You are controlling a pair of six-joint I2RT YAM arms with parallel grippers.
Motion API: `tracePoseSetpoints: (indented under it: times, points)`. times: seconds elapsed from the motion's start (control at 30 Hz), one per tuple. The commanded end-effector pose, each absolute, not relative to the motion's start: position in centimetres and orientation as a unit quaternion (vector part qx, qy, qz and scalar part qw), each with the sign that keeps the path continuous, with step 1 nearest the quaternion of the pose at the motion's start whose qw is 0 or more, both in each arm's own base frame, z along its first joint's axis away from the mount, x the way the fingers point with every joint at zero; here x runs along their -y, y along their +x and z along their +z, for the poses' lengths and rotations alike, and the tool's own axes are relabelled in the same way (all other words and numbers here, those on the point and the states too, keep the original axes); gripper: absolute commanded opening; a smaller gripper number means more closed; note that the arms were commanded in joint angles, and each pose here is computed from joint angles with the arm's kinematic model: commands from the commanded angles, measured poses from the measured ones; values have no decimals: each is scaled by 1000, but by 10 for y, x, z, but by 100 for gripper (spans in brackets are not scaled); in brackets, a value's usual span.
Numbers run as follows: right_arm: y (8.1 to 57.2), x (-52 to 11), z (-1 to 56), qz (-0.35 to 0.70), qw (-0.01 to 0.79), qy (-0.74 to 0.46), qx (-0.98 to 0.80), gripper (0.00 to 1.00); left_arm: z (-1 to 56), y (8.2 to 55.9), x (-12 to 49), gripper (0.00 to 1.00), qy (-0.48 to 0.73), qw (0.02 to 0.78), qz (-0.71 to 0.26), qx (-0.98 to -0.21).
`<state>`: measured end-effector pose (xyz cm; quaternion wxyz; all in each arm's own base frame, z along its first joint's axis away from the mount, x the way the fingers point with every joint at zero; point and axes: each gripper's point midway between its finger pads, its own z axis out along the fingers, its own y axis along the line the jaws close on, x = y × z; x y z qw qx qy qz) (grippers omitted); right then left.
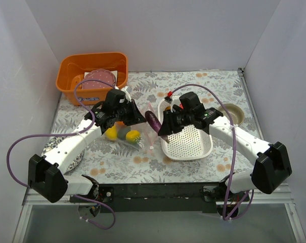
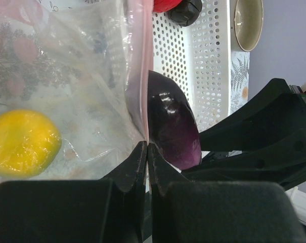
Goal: Place the food in the zip-top bag and seal the zipper
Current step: Pick up the fake vegetable from the bin, then place the fake vegetable in the zipper food storage bag.
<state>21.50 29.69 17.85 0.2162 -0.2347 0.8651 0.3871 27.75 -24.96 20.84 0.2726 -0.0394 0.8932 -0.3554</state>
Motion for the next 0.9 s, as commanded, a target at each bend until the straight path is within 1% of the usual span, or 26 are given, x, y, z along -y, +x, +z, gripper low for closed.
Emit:
tracePoseSetpoints:
  times: [0.0,0.2,0.23,0.4,0.67,0.77,0.8,0.87]
  points:
    - [212,-324,215,458,212,-246,-828,18,224,279,251,0,-35,287,-372,-882]
    - [206,-325,205,442,181,-255,-841,18,228,279,250,0,-38,294,-372,-880]
    - [201,-322,200,433,168,-258,-847,18,229,279,249,0,-39,295,-372,-879]
    - [195,-307,186,389,157,-256,-871,17,228,279,248,0,-41,297,-370,-879]
    - [181,-300,190,391,140,-256,-873,17,228,281,251,0,-38,295,-372,-879]
    - [178,-300,186,380,116,-259,-880,17,227,280,251,0,-34,295,-372,-880]
    - [173,-296,182,369,98,-261,-887,16,227,280,250,0,-34,295,-371,-880]
    - [172,-296,177,359,90,-264,-890,14,226,280,250,0,-29,296,-369,-880]
